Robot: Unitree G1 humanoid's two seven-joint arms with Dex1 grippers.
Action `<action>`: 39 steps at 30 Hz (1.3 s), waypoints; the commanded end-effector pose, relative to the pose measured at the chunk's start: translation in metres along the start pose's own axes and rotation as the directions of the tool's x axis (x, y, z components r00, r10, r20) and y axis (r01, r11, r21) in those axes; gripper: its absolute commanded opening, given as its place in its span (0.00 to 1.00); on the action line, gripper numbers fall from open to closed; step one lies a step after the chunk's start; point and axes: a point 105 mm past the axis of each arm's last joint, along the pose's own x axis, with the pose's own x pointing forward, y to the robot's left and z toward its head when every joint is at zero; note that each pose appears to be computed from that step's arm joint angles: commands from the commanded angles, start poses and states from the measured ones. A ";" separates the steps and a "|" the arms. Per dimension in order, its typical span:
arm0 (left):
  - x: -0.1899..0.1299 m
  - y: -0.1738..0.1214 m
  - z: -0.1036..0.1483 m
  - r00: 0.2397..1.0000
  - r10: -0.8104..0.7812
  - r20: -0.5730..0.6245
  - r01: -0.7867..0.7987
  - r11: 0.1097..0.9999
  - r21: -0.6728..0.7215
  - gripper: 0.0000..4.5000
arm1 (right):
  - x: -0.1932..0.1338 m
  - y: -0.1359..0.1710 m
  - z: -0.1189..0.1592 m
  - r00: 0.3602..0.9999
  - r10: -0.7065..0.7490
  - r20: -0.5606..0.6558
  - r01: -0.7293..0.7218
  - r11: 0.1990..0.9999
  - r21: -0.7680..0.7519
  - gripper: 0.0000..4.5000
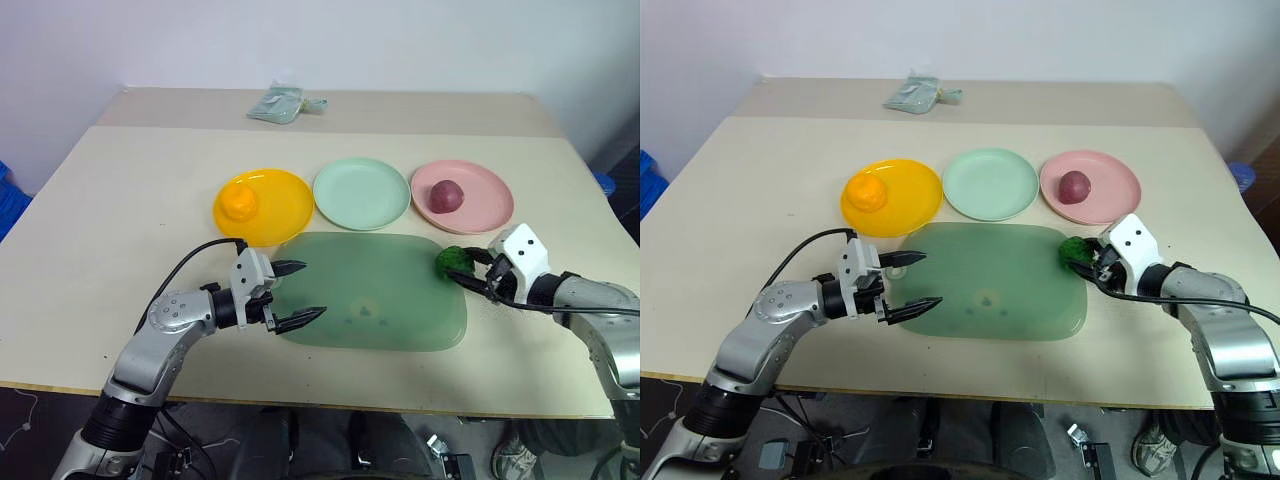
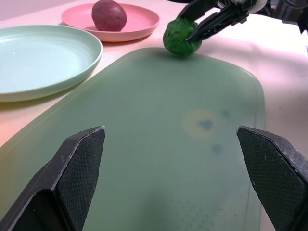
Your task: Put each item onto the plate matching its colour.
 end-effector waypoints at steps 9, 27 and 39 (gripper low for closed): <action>-0.020 0.033 0.019 0.972 0.225 0.060 -0.227 0.974 0.021 1.00 | 0.115 0.008 0.094 0.964 -0.115 0.242 0.118 0.993 0.002 0.43; -0.075 0.061 0.022 0.856 0.516 0.000 -0.516 0.856 0.035 1.00 | 0.016 -0.010 0.063 0.959 0.026 0.281 -0.006 0.997 -0.073 0.98; -0.124 0.072 -0.007 0.767 0.636 -0.087 -0.633 0.772 0.066 1.00 | -0.054 -0.027 -0.010 0.998 -0.042 0.049 0.040 0.999 0.036 0.98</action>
